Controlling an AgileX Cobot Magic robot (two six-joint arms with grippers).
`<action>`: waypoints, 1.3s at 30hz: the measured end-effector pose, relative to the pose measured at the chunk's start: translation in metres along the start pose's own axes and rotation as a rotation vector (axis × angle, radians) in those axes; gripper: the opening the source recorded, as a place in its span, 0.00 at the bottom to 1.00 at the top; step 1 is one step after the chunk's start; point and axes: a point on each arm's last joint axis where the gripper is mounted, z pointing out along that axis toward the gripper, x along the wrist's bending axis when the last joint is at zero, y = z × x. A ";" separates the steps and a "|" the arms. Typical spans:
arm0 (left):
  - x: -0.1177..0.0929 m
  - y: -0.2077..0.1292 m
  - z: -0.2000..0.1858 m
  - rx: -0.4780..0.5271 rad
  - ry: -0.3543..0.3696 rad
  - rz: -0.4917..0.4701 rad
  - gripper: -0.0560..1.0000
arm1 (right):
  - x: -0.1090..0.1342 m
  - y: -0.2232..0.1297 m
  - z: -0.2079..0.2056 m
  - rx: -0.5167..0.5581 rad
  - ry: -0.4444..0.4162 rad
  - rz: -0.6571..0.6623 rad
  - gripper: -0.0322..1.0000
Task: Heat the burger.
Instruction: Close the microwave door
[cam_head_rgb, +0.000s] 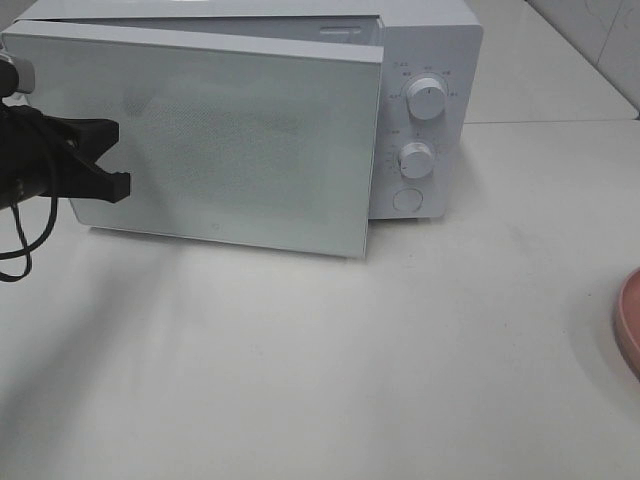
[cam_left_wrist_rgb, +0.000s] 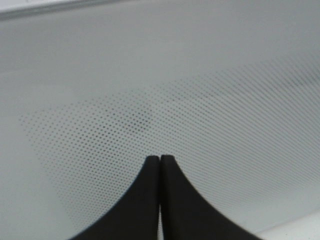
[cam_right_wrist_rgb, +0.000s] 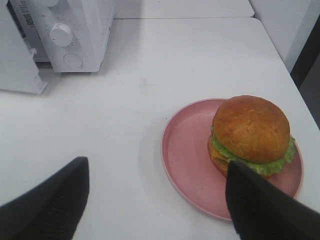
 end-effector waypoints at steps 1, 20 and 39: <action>-0.002 0.001 0.002 -0.003 -0.005 0.001 0.05 | 0.000 0.000 0.000 0.000 0.000 0.000 0.74; -0.014 0.010 0.039 -0.013 -0.040 0.003 0.05 | 0.000 0.000 0.000 0.000 0.000 0.000 0.74; -0.052 0.010 0.075 0.031 -0.172 0.071 0.05 | 0.000 0.000 0.000 0.000 0.000 0.000 0.74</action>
